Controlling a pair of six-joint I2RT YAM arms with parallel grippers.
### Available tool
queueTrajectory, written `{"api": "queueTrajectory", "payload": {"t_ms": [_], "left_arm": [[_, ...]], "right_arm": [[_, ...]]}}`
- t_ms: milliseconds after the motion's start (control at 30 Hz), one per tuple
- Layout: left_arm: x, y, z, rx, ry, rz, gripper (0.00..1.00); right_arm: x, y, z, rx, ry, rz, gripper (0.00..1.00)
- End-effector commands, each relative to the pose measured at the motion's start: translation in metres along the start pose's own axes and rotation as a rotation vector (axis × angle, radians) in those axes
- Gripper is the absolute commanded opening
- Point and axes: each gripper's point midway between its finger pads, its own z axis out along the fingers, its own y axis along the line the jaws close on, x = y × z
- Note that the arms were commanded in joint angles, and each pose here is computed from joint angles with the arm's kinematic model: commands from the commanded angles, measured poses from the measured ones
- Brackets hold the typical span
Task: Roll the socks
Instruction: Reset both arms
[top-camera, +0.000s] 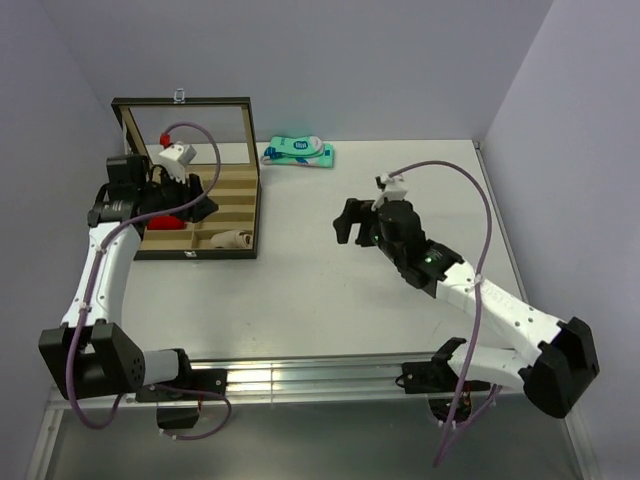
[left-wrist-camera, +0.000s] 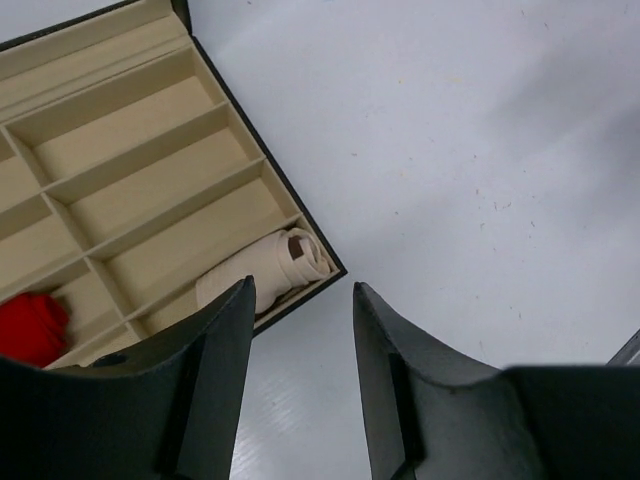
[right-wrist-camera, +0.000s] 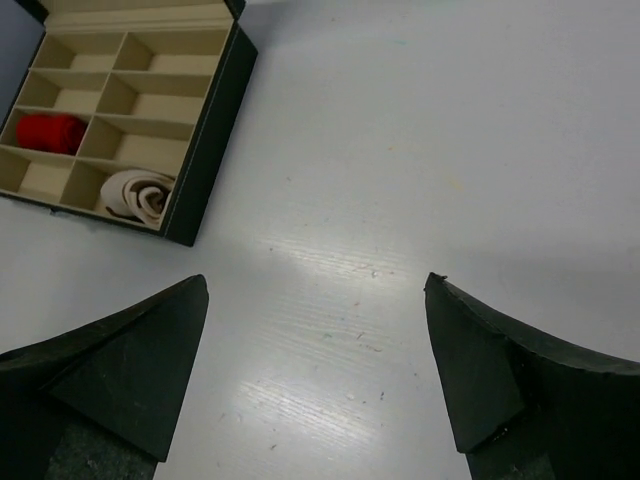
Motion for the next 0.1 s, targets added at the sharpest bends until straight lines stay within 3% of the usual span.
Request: {"api": "queueTrajectory", "payload": {"t_ms": [0,67], "left_arm": [[-0.0086,-0.0118,-0.0082,0.014,-0.035,0.075,0.5],[-0.0092,-0.0158,-0.009,0.031,-0.032,0.071,0.49]], "right_arm": [[-0.0134,-0.0185,-0.011,0.07,-0.084,0.056,0.96],[-0.0173,-0.0205,-0.014,0.073,-0.105,0.069,0.97]]}}
